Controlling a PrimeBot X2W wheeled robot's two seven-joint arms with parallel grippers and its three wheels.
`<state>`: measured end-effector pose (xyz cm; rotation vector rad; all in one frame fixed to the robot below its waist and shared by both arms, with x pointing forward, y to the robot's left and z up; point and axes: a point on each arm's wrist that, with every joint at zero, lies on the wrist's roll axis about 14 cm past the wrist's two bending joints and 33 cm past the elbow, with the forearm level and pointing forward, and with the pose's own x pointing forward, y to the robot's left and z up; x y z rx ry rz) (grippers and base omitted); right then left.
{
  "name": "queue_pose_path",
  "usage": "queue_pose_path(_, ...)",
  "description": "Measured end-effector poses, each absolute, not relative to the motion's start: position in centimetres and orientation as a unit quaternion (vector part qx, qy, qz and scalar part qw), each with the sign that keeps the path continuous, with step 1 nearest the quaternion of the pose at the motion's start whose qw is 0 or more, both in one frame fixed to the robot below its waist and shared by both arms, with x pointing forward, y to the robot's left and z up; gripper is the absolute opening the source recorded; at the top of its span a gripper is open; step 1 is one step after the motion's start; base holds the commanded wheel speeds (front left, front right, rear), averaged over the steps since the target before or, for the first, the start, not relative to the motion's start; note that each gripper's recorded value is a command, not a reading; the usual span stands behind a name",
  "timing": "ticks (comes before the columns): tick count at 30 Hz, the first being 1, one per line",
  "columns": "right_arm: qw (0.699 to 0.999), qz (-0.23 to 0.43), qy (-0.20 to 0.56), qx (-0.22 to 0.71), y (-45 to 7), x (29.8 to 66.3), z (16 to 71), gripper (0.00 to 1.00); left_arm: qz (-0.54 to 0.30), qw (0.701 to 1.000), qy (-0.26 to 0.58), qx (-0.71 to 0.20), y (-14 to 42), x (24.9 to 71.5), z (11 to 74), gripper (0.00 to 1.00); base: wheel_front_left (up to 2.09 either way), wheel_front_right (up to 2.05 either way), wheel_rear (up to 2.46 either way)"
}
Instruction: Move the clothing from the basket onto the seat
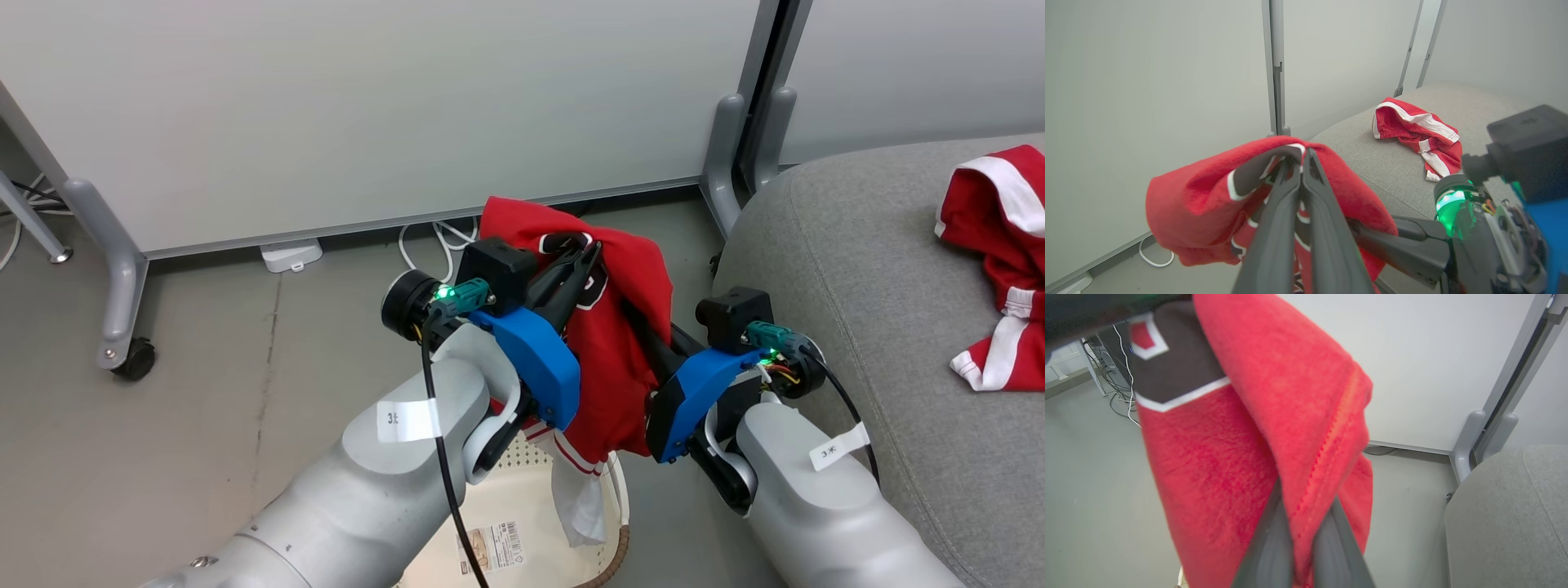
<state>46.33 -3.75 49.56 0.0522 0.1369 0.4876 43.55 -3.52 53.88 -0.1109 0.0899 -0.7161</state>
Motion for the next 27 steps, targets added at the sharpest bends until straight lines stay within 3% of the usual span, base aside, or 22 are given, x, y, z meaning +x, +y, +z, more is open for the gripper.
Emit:
queue_pose_path(9,0.968,0.242,0.068,0.028,-3.71,46.29,49.73,0.00,-0.348,0.935,0.042,-0.053,-3.43,43.52,54.00,0.01,0.00,0.00,0.00)
queue_pose_path(10,0.967,0.243,0.068,0.028,-3.66,46.26,49.73,0.00,-0.348,0.935,0.043,-0.053,-3.41,43.52,53.99,0.13,0.00,0.00,0.00)
queue_pose_path(11,0.967,0.243,0.068,0.028,-3.63,46.23,49.73,0.00,-0.348,0.935,0.043,-0.053,-3.40,43.50,53.98,0.38,0.00,0.00,0.00)
queue_pose_path(12,0.967,0.243,0.069,0.029,-3.61,46.21,49.71,0.00,-0.347,0.935,0.043,-0.053,-3.38,43.50,53.96,0.50,0.00,0.00,0.00)
queue_pose_path(13,0.967,0.243,0.069,0.029,-3.62,46.21,49.70,0.00,-0.347,0.935,0.043,-0.053,-3.38,43.49,53.96,0.93,0.00,0.00,0.00)
queue_pose_path(14,0.967,0.243,0.068,0.028,-3.61,46.24,49.71,0.00,-0.347,0.935,0.043,-0.053,-3.38,43.49,53.94,1.00,0.00,0.00,0.00)
queue_pose_path(27,0.968,0.241,0.060,0.034,-3.55,46.74,50.33,0.00,-0.334,0.940,0.039,-0.056,-2.71,43.69,53.78,1.00,0.00,0.00,0.00)
